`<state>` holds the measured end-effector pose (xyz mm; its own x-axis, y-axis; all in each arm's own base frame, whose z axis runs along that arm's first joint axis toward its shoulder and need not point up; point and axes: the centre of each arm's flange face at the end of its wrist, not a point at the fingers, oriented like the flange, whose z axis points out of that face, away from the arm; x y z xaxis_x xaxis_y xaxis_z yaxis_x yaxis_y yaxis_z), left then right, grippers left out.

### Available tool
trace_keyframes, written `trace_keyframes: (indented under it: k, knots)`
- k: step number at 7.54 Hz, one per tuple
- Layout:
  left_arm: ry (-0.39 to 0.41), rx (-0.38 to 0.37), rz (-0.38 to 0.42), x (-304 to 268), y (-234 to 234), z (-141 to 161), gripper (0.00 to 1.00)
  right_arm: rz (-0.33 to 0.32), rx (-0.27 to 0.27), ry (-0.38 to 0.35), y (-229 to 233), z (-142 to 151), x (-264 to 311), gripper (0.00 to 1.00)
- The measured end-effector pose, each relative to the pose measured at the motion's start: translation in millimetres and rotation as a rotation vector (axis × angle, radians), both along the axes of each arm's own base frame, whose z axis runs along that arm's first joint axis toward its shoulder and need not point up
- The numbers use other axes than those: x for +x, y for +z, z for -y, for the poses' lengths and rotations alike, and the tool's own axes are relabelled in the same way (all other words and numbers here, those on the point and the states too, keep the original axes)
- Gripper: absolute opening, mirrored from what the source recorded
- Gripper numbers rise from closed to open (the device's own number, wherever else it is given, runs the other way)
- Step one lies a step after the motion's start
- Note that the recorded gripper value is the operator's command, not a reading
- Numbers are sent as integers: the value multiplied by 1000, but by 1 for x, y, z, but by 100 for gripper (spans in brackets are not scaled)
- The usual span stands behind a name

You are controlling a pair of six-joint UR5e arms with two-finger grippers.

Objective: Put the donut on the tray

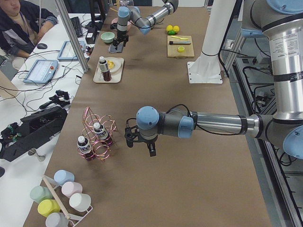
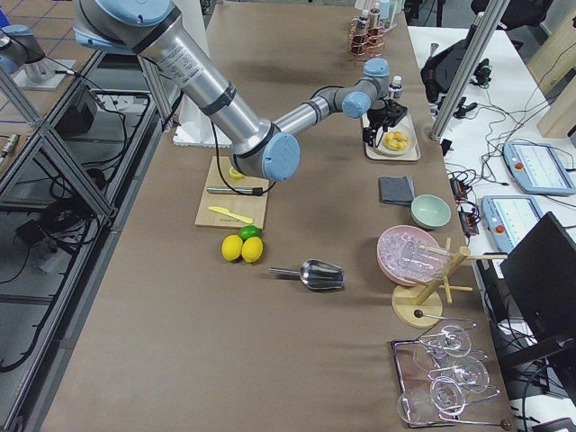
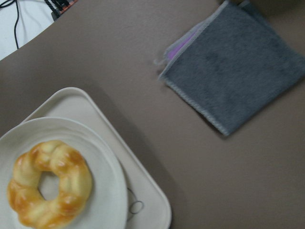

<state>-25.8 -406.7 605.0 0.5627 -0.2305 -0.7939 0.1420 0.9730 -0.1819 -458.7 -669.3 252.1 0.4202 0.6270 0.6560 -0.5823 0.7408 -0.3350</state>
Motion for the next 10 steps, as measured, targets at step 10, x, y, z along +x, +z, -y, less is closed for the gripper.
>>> trace_keyframes:
  k: [10]
  knots:
    - [9,5,-13,6,-7,5,98,-207,258,-589,323,-185,444,100]
